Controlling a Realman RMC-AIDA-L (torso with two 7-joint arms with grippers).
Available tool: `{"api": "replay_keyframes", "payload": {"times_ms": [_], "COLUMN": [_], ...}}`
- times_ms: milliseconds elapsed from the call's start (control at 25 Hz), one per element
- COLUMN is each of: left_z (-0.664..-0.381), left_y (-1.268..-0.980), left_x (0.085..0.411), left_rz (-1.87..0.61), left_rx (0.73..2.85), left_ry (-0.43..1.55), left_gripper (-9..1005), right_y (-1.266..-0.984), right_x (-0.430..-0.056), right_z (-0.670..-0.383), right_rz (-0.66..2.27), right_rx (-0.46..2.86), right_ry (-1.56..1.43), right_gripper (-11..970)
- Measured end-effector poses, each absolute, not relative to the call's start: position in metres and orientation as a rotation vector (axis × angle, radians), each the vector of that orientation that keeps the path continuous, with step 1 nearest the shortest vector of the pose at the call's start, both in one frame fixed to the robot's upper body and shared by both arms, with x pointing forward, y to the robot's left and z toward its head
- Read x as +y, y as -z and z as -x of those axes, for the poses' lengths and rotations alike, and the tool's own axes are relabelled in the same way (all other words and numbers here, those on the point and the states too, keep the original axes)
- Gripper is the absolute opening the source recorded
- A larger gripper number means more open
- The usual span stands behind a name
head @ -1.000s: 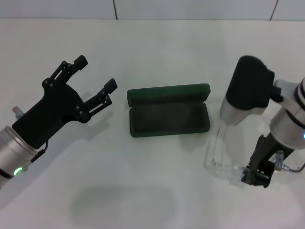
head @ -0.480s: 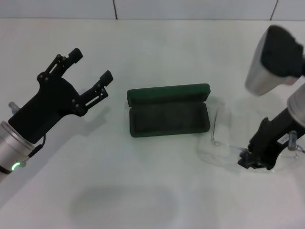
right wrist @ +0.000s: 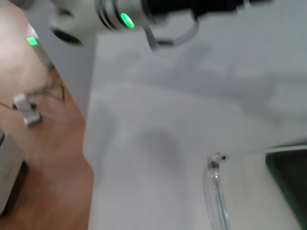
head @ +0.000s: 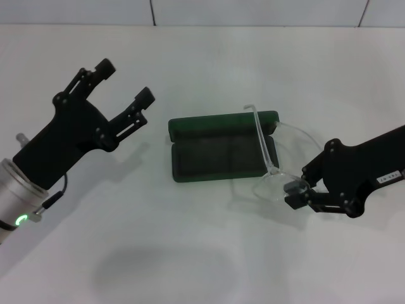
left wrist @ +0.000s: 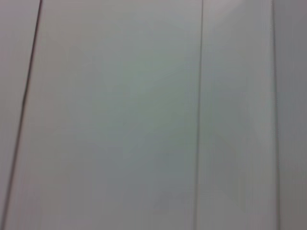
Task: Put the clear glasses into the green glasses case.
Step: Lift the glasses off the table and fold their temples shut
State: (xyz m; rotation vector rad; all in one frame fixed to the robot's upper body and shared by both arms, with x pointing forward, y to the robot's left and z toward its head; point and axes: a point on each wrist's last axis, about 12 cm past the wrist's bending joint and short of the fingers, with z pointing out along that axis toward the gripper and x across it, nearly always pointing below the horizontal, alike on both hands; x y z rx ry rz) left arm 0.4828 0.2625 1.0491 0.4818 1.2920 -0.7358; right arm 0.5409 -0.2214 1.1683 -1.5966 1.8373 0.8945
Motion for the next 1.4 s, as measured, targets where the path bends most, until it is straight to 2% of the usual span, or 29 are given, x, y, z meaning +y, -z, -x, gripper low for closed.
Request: {"api": "replay_keyframes", "payload": {"times_ms": [640,960,1400], "left_z": [-0.494,-0.489,-0.484], "left_y": [-1.074,-1.076,-1.074], "left_x": [0.222,0.214,0.208], "left_rz": [-0.643,-0.707,-0.746], "left_rx": [1.198,1.177,1.137], "left_ry": [1.126,1.198,1.189], "left_gripper": [875,875,875], "right_y": [-1.135,-1.125,-1.119], "right_x": [-0.219,-0.217,-0.201], "right_z": [-0.530,-0.534,-0.541], "right_rz": [1.653,1.643,1.693], "right_rx": [1.141,1.114,1.127], "right_ry": [-0.906,-0.835,-0.788], "right_gripper": [123,123,122]}}
